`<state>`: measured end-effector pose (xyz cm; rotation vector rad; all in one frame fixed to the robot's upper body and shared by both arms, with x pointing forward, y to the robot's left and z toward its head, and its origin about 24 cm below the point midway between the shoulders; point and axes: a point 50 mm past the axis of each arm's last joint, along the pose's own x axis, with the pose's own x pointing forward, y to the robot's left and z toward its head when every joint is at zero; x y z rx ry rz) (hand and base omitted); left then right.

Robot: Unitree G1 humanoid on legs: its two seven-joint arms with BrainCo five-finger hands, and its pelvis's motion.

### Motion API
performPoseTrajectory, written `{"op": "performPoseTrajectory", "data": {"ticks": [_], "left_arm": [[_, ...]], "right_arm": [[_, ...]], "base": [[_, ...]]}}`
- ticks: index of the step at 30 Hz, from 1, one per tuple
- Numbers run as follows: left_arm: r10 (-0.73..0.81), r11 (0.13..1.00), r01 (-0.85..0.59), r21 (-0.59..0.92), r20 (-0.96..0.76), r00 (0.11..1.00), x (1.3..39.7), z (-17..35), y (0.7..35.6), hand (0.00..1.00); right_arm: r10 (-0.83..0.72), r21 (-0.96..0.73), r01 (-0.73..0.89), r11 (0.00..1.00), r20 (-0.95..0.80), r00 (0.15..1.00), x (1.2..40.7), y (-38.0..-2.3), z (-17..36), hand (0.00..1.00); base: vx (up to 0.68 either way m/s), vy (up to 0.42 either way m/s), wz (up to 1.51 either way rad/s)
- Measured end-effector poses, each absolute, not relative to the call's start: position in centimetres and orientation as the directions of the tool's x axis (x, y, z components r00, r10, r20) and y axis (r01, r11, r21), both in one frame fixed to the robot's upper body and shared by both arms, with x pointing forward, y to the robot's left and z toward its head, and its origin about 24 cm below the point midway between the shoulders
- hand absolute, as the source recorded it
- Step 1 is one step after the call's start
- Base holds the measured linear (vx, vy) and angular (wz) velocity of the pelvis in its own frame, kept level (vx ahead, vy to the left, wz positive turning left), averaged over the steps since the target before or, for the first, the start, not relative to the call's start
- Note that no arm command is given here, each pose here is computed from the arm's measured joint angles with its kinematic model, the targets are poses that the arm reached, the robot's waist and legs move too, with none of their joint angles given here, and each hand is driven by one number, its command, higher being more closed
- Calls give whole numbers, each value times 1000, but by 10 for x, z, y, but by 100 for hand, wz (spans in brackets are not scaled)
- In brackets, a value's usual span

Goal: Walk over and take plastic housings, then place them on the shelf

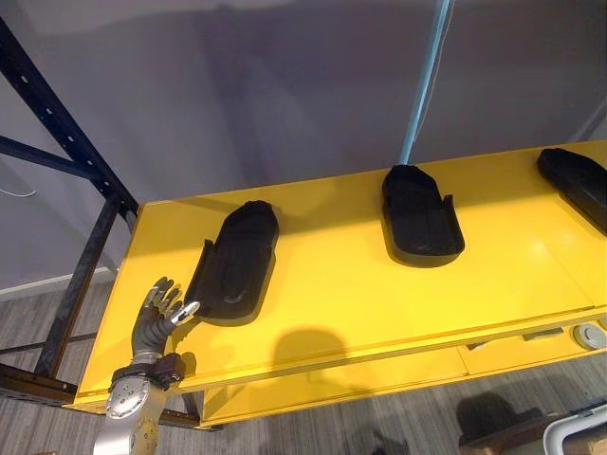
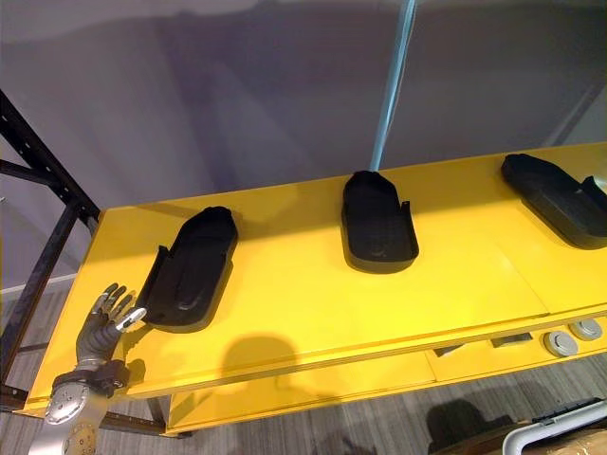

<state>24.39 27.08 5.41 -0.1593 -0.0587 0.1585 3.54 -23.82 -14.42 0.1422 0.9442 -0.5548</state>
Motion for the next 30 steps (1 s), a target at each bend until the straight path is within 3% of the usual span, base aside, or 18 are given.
{"op": "performPoseTrajectory", "data": {"ticks": [14, 24, 25, 27, 30], "left_arm": [[-85, 967, 91, -238, 36, 996, 250, 57, 247, 0], [-142, 953, 144, -266, 25, 990, 249, 56, 236, 0], [-142, 954, 144, -265, 25, 990, 249, 56, 236, 100], [-122, 956, 127, -266, 36, 992, 249, 57, 233, 100], [54, 956, -17, -292, 121, 991, 251, 66, 220, 100]], "right_arm": [[-362, -118, 497, 860, -827, 431, 26, -237, -149, 0], [-351, -127, 473, 872, -836, 422, 23, -241, -149, 0], [-350, -127, 472, 872, -836, 422, 23, -241, -149, 0], [-349, -125, 472, 873, -836, 423, 23, -241, -149, 0], [-345, -121, 476, 871, -840, 418, 23, -239, -151, 0]], "base": [[2, 1, 0], [0, 0, 0], [0, 0, 0], [7, 1, 3], [7, 6, 10]]}}
